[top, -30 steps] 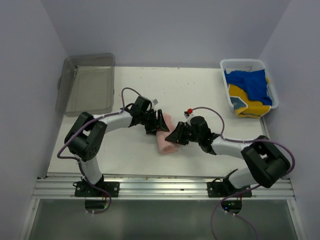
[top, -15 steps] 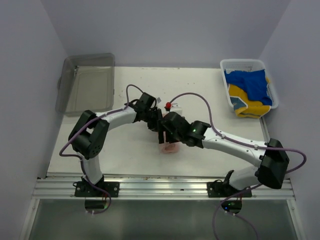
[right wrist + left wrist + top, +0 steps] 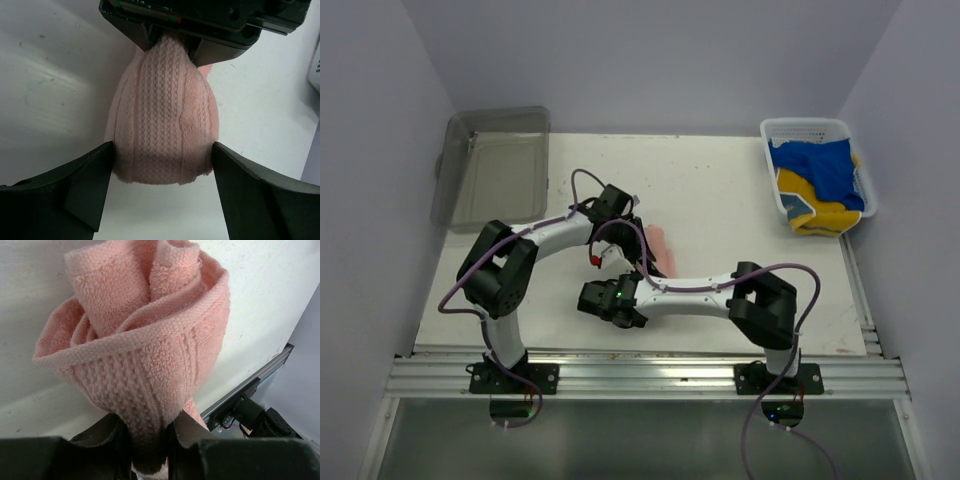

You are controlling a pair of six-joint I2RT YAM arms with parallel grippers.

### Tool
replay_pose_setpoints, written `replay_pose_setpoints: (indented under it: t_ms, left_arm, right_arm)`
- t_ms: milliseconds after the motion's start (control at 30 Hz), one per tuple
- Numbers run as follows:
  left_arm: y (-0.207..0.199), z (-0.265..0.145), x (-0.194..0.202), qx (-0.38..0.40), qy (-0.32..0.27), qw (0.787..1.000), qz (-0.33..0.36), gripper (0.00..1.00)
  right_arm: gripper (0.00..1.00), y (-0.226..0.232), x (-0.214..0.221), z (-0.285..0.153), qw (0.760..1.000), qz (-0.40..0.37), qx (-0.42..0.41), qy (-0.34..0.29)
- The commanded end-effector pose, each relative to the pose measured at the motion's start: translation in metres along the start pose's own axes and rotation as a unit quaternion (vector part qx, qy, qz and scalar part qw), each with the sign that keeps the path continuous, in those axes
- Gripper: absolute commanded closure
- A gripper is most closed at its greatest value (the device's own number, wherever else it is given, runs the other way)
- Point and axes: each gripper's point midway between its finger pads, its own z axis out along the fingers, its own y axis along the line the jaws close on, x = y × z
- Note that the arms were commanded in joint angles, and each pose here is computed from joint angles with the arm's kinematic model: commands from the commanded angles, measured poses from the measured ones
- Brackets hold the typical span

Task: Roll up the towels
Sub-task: Roll the towel

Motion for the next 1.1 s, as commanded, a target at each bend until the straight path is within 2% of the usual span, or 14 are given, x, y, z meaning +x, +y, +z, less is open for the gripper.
replay_pose_setpoints:
  t_ms: [0,67,100,167,233,333,367,433,467,533,600,867,967,1067]
  left_arm:
    - [0.009,-0.004,0.001,-0.029,-0.004,0.999,-0.012,1.0]
    - [0.009,-0.005,0.001,-0.029,-0.004,1.0,-0.013,1.0]
    - [0.01,-0.005,0.002,-0.03,-0.003,0.999,-0.014,1.0]
    - [0.009,-0.005,0.002,-0.029,-0.004,0.999,-0.013,1.0]
    - [0.011,-0.003,0.003,-0.029,-0.002,1.0,-0.013,1.0]
    - [0.013,-0.003,0.003,-0.026,-0.003,1.0,-0.004,0.9]
    - [0.012,-0.006,0.002,-0.023,-0.008,1.0,0.003,0.8]
    - [0.012,-0.012,-0.002,-0.019,-0.017,1.0,0.007,0.65]
    - [0.011,-0.018,-0.005,-0.015,-0.024,0.999,0.015,0.47]
    - [0.017,-0.027,-0.014,-0.015,-0.032,0.999,0.013,0.36]
    - [0.022,-0.038,-0.023,-0.014,-0.044,0.999,0.015,0.28]
    - [0.027,-0.043,-0.013,0.004,-0.025,0.999,0.022,0.22]
    - [0.032,-0.043,-0.006,0.002,-0.022,1.0,0.018,0.12]
    - [0.038,-0.042,-0.003,-0.002,-0.022,1.0,0.018,0.08]
  right_arm:
    - [0.2,-0.02,-0.012,0.005,0.997,-0.022,0.07,-0.029]
    - [0.27,-0.016,-0.005,0.01,0.997,-0.024,0.07,-0.026]
    - [0.38,-0.015,-0.002,0.012,0.997,-0.023,0.065,-0.022]
    - [0.51,-0.01,0.002,0.016,0.999,-0.008,0.043,-0.015]
    - [0.58,-0.006,0.008,0.021,1.0,0.023,0.009,-0.002]
    - [0.67,0.0,0.025,0.027,0.997,0.052,-0.054,0.031]
    - [0.71,0.001,0.009,0.02,0.992,0.089,-0.087,0.005]
    - [0.74,0.006,0.012,0.023,0.983,0.126,-0.137,0.008]
    - [0.77,0.001,0.005,0.017,0.976,0.151,-0.155,-0.001]
    - [0.78,0.001,0.01,0.02,0.966,0.175,-0.193,0.009]
    - [0.78,-0.001,-0.007,0.016,0.949,0.214,-0.23,-0.015]
    - [0.8,0.024,-0.029,0.008,0.9,0.274,-0.337,-0.023]
    - [0.81,0.026,-0.034,0.011,0.885,0.302,-0.353,-0.023]
    - [0.82,0.025,-0.033,0.013,0.875,0.321,-0.362,-0.017]
